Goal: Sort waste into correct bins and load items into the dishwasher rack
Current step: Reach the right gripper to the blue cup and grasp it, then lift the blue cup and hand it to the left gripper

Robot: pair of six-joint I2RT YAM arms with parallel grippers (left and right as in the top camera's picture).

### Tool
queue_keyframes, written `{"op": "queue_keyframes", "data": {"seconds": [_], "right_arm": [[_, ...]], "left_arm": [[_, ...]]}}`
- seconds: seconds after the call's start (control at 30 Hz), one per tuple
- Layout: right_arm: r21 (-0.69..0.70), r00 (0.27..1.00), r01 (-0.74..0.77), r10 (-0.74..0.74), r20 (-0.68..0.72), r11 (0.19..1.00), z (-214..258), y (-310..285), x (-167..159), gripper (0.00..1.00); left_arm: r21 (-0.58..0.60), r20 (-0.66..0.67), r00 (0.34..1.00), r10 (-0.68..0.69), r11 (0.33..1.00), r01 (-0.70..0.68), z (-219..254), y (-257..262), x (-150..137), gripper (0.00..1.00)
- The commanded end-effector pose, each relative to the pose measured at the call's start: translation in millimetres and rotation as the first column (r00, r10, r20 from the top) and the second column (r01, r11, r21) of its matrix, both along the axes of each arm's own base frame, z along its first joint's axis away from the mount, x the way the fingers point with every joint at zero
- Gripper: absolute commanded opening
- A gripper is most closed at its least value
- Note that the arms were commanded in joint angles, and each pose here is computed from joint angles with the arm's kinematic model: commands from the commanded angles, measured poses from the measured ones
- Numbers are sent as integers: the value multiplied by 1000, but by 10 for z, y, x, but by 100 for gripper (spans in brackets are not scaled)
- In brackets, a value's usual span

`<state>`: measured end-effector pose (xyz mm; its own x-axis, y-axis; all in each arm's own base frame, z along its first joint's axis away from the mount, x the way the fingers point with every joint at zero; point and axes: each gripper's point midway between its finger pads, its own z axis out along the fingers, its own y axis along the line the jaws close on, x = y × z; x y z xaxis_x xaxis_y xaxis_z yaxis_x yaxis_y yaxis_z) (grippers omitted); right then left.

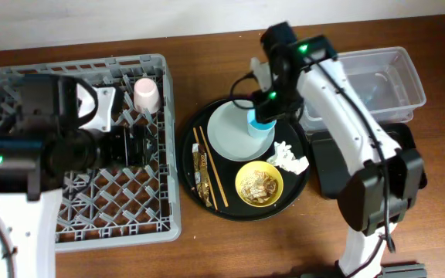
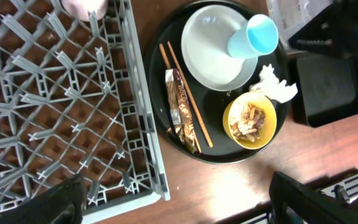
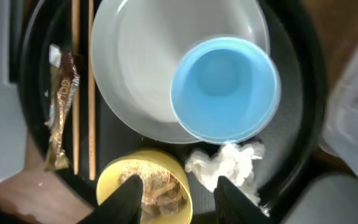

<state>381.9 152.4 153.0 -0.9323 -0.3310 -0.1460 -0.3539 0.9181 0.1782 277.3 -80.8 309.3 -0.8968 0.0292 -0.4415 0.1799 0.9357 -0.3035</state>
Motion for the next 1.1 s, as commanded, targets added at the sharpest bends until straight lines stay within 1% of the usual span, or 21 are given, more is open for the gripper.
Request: {"op": "queue_keyframes", "data": {"seconds": [0.0, 0.07, 0.1, 0.13, 0.2, 0.4, 0.47, 0.5, 0.53, 0.6, 0.63, 0.67, 0.73, 0.77, 0.83, 0.87, 0.9, 0.93, 0.97, 1.03, 1.07], "right_arm": [[1, 997, -74, 74, 13, 997, -277, 168, -25, 40], [-17, 995, -82, 83, 50, 996, -386, 197, 44, 40], [-29, 994, -79, 81, 75, 996, -445, 190, 99, 42], [-39, 993, -75, 79, 89, 996, -489, 177, 132, 43], [-48, 991, -70, 74, 107, 996, -584, 160, 177, 43], [-52, 993, -70, 75, 91, 996, -899, 132, 101, 42], [-50, 992, -70, 75, 97, 996, -932, 134, 107, 26], [-48, 992, -70, 75, 104, 996, -887, 140, 124, 14], [-47, 991, -69, 74, 108, 996, -822, 142, 139, 12], [-45, 990, -69, 74, 117, 997, -539, 161, 189, 11], [-43, 990, -69, 74, 121, 997, -429, 166, 203, 4], [-41, 989, -69, 73, 127, 997, -282, 172, 219, 4], [-33, 988, -69, 73, 135, 997, 4, 182, 216, 4], [-15, 987, -73, 75, 143, 997, 225, 201, 197, 4], [88, 982, -98, 82, 168, 991, 766, 316, 102, 4], [135, 978, -130, 104, 181, 982, 940, 374, 50, 4], [211, 968, -194, 151, 203, 958, 1171, 462, -43, 4], [308, 953, -266, 201, 229, 913, 1426, 558, -168, 4], [393, 935, -328, 236, 264, 859, 1684, 606, -291, 4], [503, 911, -392, 251, 327, 770, 2039, 595, -421, 4], [540, 909, -397, 235, 344, 742, 2153, 567, -449, 4]], "left_arm": [[-17, -29, 1000, -7, 1000, 7, -62, -38, 58, 89], [-16, -34, 999, -8, 1000, 7, -79, -40, 74, 89], [-15, -36, 999, -7, 1000, 7, -83, -38, 76, 89], [-14, -36, 999, -7, 1000, 6, -85, -36, 76, 83], [-9, -33, 999, -16, 1000, 15, -86, -35, 75, 79], [-9, -32, 999, -15, 1000, 15, -85, -35, 79, 78], [-10, -27, 1000, -15, 1000, 15, -80, -36, 87, 78], [-10, -27, 1000, -15, 1000, 15, -80, -36, 89, 77], [-10, -25, 1000, -15, 1000, 15, -78, -36, 92, 77], [-10, -24, 1000, -15, 1000, 15, -77, -36, 95, 78], [-10, -24, 1000, -15, 1000, 15, -77, -36, 95, 78], [-10, -24, 1000, -15, 1000, 15, -77, -36, 94, 78], [-12, -25, 1000, -17, 1000, 17, -77, -41, 91, 69], [-23, -24, 999, -27, 999, 27, -69, -63, 86, 69], [-133, 37, 986, -163, 977, 167, 62, -312, 67, 70], [-180, 66, 976, -206, 960, 215, 127, -409, 59, 75], [-241, 119, 956, -268, 926, 290, 236, -542, 43, 79], [-298, 188, 925, -331, 878, 375, 368, -676, 17, 83], [-349, 271, 881, -388, 813, 465, 527, -806, -20, 92], [-380, 382, 817, -432, 733, 565, 727, -925, -43, 99], [-384, 416, 798, -436, 711, 589, 794, -954, -35, 99]]}}
